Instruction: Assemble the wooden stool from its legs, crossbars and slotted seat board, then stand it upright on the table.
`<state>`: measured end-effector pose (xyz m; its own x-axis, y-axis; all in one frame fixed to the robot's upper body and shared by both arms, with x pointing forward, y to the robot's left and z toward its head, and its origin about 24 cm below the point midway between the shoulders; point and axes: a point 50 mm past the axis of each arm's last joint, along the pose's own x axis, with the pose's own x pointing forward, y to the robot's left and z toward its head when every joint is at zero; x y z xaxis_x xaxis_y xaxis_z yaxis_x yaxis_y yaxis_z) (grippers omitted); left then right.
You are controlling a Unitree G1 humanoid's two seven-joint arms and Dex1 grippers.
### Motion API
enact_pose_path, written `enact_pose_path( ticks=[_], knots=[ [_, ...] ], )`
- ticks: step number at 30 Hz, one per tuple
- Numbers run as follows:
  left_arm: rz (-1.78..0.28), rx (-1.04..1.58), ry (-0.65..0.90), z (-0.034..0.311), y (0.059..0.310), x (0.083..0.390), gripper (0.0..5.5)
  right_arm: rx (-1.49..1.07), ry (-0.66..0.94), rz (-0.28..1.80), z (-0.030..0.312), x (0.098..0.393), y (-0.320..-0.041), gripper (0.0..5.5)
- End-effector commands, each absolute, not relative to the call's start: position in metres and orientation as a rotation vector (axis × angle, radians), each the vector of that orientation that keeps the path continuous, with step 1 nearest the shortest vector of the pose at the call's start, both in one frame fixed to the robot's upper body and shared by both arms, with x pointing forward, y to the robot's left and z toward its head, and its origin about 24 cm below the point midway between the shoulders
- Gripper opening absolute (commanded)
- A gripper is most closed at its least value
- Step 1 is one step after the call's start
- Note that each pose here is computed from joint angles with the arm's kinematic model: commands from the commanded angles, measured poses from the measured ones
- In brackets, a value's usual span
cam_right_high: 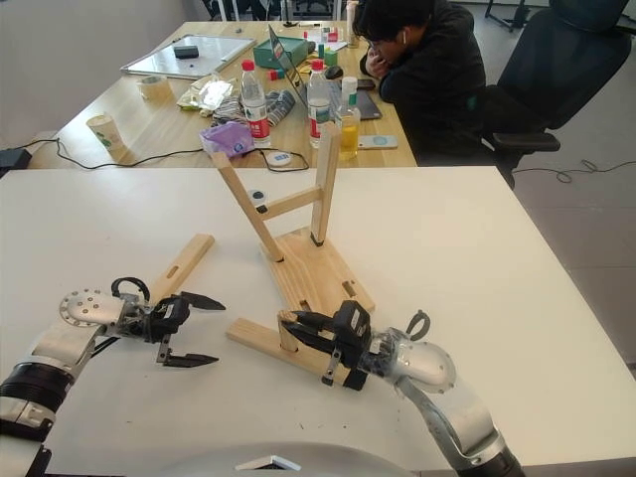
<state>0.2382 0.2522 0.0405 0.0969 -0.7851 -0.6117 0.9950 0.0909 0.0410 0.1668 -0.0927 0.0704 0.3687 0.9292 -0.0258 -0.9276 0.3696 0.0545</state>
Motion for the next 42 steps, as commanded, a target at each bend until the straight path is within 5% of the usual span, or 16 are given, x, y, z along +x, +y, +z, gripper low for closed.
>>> enact_pose_path(
  ticks=[1, 15, 26, 32, 42],
  knots=[
    [-1.397, 0.535, 0.482, 0.048, 0.252, 0.249, 5.40, -0.089, 0.371, 1.152, 0.019, 0.160, -0.110, 0.38],
    [-1.314, 0.480, 0.442, 0.033, 0.246, 0.239, 5.40, -0.119, 0.302, 1.221, 0.038, 0.176, -0.124, 0.38],
    [-1.278, 0.455, 0.433, 0.028, 0.245, 0.234, 5.40, -0.170, 0.256, 1.203, 0.058, 0.192, -0.134, 2.50],
    [-1.251, 0.430, 0.429, 0.023, 0.242, 0.226, 5.40, -0.253, 0.428, 1.263, 0.056, 0.181, -0.160, 3.51],
    [-1.255, 0.419, 0.424, 0.022, 0.236, 0.223, 5.40, -0.305, 0.554, 1.219, 0.034, 0.183, -0.161, 3.57]
  ],
)
